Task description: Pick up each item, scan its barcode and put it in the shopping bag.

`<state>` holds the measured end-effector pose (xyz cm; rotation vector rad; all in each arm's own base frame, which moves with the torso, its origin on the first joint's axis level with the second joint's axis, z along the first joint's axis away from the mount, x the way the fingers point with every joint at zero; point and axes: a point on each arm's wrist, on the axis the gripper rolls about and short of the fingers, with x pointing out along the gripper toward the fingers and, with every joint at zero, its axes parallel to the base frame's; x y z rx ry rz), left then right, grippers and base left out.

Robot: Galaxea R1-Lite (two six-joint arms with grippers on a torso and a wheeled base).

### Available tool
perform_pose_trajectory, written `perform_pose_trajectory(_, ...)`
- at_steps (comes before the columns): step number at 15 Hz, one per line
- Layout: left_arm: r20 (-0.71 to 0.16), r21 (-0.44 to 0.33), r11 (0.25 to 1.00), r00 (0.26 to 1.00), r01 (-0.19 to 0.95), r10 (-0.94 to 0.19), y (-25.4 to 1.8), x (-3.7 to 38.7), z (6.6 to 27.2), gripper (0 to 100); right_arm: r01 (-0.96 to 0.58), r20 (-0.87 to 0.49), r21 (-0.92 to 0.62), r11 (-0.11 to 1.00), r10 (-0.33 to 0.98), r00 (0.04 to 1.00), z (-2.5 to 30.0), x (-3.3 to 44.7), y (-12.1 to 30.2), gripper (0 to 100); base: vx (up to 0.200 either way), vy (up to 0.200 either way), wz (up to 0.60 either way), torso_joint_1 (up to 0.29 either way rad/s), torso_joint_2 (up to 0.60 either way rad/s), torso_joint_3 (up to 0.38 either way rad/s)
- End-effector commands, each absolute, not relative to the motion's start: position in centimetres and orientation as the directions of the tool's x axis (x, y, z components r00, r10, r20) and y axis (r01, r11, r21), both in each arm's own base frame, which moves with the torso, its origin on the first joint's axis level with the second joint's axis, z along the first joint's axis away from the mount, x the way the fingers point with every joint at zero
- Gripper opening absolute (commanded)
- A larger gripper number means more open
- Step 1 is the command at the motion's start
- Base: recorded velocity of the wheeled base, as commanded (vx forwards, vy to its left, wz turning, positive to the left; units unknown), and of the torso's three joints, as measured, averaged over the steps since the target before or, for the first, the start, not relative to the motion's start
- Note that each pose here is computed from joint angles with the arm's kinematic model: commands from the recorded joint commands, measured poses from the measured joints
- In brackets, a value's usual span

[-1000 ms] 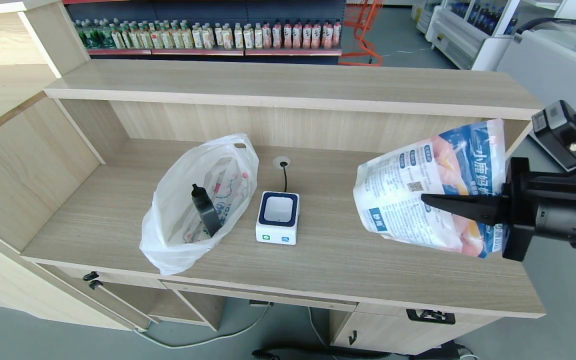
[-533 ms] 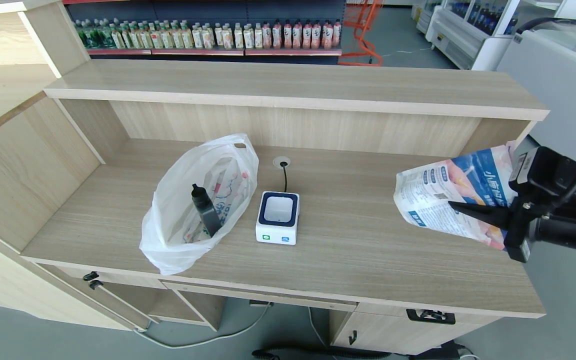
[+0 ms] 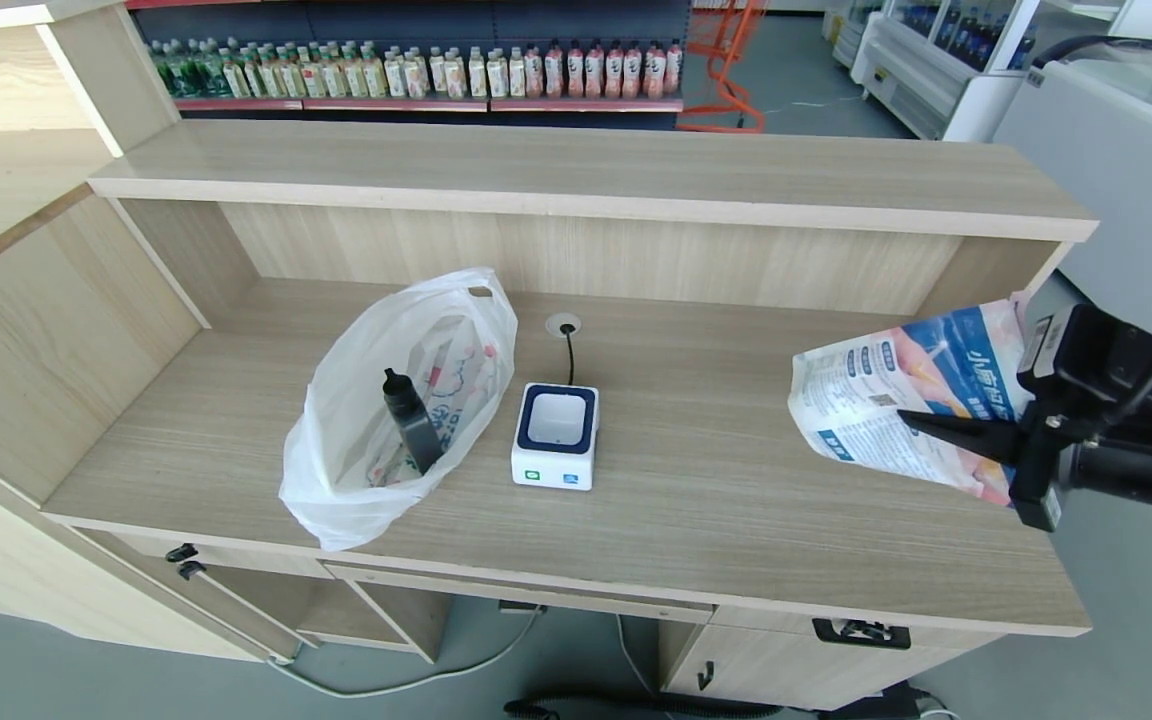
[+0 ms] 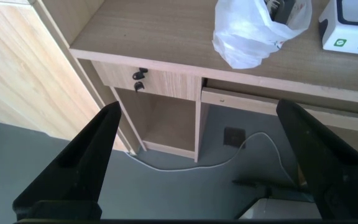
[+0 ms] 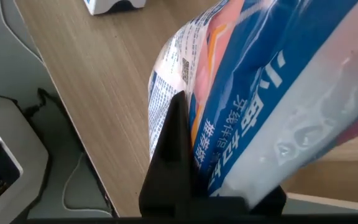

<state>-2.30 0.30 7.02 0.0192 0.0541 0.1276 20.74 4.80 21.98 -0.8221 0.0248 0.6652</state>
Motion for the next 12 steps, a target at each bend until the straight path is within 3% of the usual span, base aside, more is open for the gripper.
perform_pose_trajectory(1,-0.053,0.022,0.992,0.990,-0.127,0.129,0.30,-2.30,7.02,100,-0.567,-0.265,-0.668,0.483,0.557,0.787,22.00,20.59,4.97,0,0.000,0.200,0.00,-0.012,0.00,0.002)
perform_pose_trajectory(12,-0.050,0.028,0.991,0.990,-0.127,0.129,0.30,-2.31,7.03,100,-0.581,-0.265,-0.649,0.491,0.571,0.777,22.01,20.78,5.04,0,0.000,0.200,0.00,0.007,0.00,0.003)
